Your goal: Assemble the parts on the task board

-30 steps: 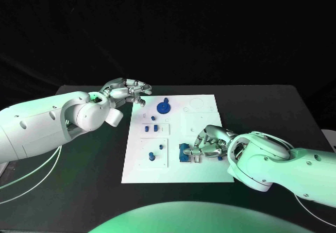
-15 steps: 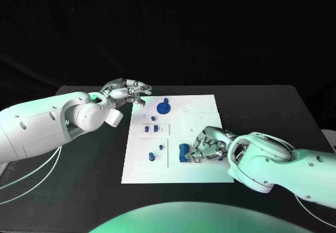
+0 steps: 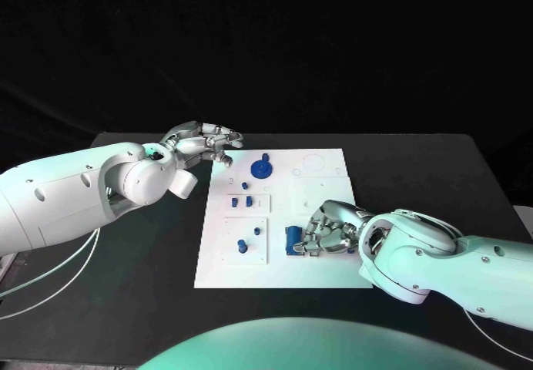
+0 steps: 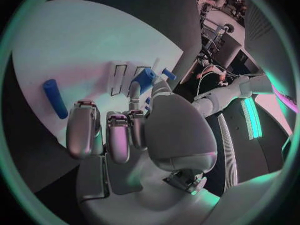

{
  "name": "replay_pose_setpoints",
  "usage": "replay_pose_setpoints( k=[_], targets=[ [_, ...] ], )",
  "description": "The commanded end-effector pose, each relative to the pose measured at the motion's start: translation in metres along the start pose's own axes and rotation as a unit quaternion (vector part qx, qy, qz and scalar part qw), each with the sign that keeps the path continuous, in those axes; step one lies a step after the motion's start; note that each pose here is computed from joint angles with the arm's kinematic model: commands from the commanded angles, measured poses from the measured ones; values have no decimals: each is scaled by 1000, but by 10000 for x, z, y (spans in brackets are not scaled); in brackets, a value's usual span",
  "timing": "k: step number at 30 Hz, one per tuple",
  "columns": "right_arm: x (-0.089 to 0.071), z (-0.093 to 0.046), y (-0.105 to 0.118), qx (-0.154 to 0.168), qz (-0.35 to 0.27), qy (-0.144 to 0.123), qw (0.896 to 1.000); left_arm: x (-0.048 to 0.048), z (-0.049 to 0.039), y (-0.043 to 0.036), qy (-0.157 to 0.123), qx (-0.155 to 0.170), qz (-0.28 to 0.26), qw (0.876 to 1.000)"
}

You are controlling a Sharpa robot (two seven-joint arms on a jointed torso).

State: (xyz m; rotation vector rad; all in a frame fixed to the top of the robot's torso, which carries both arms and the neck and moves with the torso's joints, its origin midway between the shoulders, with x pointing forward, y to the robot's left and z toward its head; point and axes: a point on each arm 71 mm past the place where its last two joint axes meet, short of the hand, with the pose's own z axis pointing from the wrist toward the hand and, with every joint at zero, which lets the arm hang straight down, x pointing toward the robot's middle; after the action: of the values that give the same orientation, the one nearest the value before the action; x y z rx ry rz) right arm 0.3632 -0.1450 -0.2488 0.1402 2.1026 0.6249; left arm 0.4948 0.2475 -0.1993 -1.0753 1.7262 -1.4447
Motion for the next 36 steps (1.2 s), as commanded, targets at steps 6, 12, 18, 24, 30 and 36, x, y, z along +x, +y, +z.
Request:
replay_pose_setpoints(
  k=[6,12,18,24,30,36],
  targets=[
    [-21,-12,-62,11,-12,-15,1000,16,-1,-10,8,3,-1,1000],
    [-11,-22,-52,4,-7,-8,1000,7,-8,-6,8,1,-1,1000],
    [5,-21,-38,-2,-5,2,1000,3,-10,-5,8,0,-1,1000],
    [2,-26,-51,-3,-4,3,1000,6,-13,-8,8,2,-1,1000],
    [5,-23,-48,-4,-5,5,1000,9,-13,-12,7,4,-1,1000],
    [3,-20,-46,-5,-9,4,1000,8,-14,-12,7,5,0,1000]
  ],
)
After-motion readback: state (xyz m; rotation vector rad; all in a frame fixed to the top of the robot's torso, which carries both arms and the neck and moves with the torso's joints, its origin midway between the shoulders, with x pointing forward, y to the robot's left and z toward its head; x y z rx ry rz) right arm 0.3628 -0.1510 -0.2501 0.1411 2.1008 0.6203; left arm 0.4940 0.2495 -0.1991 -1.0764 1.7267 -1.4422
